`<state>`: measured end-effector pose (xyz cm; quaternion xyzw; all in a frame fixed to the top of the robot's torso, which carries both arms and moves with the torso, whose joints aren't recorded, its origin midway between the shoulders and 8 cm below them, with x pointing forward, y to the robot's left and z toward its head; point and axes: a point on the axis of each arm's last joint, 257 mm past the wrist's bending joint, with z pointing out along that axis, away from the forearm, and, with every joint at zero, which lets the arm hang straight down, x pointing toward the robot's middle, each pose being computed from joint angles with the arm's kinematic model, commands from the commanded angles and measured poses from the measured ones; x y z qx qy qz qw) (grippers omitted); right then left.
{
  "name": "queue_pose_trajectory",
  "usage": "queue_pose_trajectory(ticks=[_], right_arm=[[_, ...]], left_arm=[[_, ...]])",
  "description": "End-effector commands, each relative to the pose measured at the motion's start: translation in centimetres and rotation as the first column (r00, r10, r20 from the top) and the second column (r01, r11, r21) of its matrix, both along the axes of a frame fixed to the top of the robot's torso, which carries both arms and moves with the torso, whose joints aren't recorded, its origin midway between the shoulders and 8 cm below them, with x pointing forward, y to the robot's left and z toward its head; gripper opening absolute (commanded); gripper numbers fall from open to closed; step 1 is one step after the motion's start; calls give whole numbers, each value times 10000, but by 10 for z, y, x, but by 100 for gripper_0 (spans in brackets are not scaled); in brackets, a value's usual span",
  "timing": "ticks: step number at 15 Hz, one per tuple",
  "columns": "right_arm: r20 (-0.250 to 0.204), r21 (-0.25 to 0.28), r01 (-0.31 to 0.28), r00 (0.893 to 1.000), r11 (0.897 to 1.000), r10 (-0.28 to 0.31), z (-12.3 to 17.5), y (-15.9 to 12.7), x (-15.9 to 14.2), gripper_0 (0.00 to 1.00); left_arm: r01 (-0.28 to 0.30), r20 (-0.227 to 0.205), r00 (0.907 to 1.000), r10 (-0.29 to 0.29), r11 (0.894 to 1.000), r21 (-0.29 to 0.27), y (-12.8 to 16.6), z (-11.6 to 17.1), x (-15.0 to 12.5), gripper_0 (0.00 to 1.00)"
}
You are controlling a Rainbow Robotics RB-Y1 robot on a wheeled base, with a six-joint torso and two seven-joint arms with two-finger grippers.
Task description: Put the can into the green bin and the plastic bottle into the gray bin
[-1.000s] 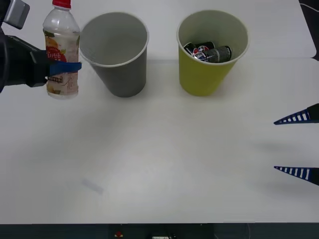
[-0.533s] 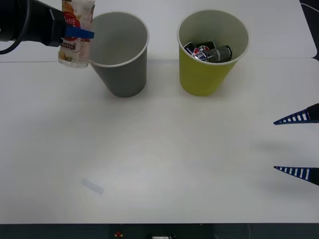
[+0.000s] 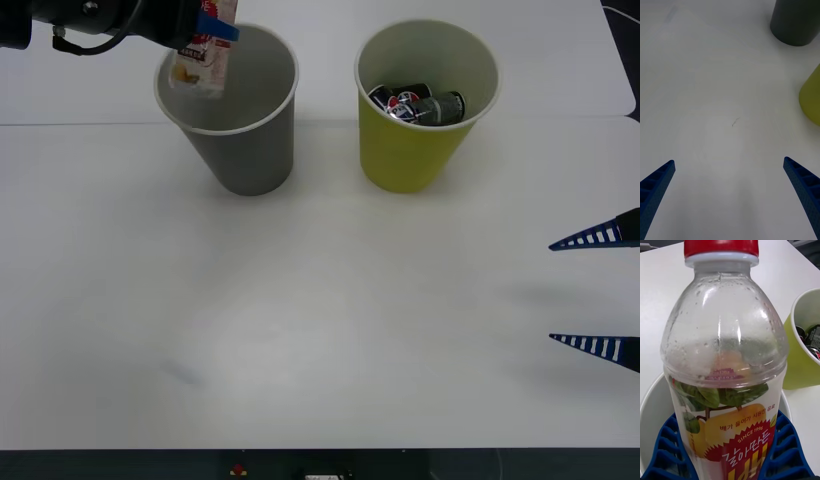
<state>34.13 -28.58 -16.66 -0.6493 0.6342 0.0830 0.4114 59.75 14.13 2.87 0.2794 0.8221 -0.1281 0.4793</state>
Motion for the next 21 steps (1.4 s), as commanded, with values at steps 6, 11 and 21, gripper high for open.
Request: queue_pose_trajectory(ticks=[6,11,21], right_arm=[[0,0,0,10000,10000,0,0,0,0,100],[0,0,0,10000,10000,0,0,0,0,100],[0,0,0,10000,10000,0,0,0,0,100]], left_arm=[[128,524,9985,-175,9959,900,-1,-6,10,92],[468,593,9966,-569,9861,1597,4,-8,1,100],[2736,1290,9533,-2730,9617,132,44,-22,-79,100]])
